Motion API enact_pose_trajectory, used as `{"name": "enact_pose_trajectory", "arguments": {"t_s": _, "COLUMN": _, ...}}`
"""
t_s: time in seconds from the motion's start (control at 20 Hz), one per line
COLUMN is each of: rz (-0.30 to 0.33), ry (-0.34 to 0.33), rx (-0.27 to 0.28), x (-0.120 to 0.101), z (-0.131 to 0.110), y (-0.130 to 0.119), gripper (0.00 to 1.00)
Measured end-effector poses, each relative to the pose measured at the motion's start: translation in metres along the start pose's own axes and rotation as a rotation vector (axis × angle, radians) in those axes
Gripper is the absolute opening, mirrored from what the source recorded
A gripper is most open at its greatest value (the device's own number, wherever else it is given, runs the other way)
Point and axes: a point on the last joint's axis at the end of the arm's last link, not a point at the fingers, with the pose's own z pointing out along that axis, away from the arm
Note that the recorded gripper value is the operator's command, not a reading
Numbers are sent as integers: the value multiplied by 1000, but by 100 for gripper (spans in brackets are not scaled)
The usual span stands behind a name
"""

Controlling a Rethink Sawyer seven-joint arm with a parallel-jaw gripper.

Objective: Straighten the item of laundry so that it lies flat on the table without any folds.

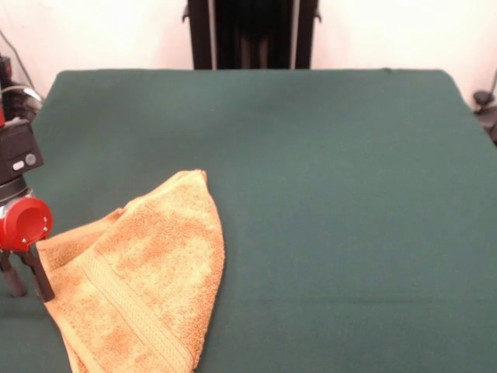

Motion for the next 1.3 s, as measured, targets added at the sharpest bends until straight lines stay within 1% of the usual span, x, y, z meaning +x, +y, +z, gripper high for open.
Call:
{"name": "enact_pose_trajectory", "arguments": {"t_s": 1.2, "rz": 8, "ry": -12, "rx": -17, "x": -6, "z": 3, "y": 3, "gripper": 100}}
{"name": "enact_pose_trajectory", "arguments": {"t_s": 1.25, "rz": 8, "ry": -13, "rx": -17, "x": -6, "z": 3, "y": 2, "gripper": 0}}
{"name": "enact_pose_trajectory", "arguments": {"t_s": 1.3, "rz": 9, "ry": -14, "rx": -17, "x": -7, "z": 3, "y": 2, "gripper": 0}}
